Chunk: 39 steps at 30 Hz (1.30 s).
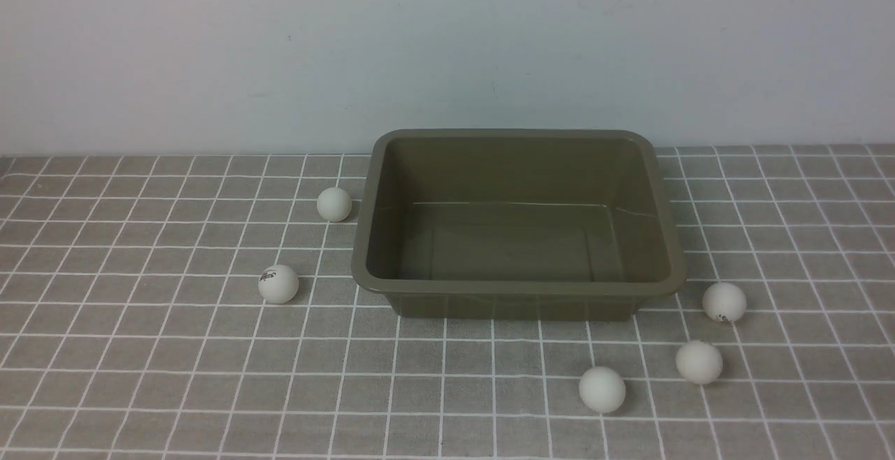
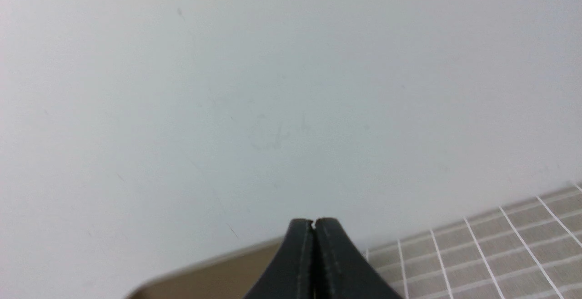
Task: Put the table tennis balls into the box on the grey coffee tablecloth.
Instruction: 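Reach for and grasp a ping pong ball on the table beside the basket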
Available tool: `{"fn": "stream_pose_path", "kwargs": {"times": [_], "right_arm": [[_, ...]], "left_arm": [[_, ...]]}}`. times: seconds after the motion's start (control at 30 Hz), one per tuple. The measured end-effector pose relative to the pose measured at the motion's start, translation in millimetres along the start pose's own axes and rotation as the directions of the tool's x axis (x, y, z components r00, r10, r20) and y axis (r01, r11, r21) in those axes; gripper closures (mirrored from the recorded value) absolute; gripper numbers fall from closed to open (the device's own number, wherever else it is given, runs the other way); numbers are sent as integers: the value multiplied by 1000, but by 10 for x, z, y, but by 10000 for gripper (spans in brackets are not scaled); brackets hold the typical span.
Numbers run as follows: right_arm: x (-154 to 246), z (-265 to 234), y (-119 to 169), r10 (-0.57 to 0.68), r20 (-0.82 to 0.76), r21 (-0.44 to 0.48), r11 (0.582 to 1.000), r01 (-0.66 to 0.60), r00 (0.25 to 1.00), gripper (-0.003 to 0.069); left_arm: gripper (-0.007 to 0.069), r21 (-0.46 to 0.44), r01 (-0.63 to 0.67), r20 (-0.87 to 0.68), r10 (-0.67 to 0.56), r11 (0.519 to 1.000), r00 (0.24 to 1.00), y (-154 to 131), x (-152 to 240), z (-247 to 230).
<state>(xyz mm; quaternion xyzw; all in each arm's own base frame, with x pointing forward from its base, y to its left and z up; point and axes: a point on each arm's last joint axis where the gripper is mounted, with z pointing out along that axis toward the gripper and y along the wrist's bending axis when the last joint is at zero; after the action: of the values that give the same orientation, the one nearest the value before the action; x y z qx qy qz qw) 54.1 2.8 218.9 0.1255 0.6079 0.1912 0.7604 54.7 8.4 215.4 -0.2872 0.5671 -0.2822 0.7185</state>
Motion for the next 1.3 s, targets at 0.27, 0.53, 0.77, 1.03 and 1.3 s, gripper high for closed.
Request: {"fn": "stream_pose_path", "kwargs": {"times": [0.27, 0.53, 0.77, 1.03, 1.3], "right_arm": [[-159, -4, 81, 102, 132, -85, 992, -91, 986, 669], [-902, 516, 453, 58, -259, 106, 994, -31, 964, 669], [-1020, 1226, 760, -141, -869, 39, 936, 349, 475, 669], [-560, 1817, 521, -69, -979, 15, 915, 404, 192, 669], [-453, 2016, 145, 54, -984, 93, 969, 229, 172, 669]], "left_arm": [[630, 69, -82, -38, 85, 994, 996, -550, -396, 134], [630, 59, -445, -711, 350, 894, 610, -924, -329, 1037], [630, 140, -486, -986, 169, 863, 15, -512, 269, 1965], [630, 219, -506, -975, 162, 834, -154, -237, 816, 2562], [627, 274, -534, -962, 236, 800, -139, -160, 1074, 2880]]}}
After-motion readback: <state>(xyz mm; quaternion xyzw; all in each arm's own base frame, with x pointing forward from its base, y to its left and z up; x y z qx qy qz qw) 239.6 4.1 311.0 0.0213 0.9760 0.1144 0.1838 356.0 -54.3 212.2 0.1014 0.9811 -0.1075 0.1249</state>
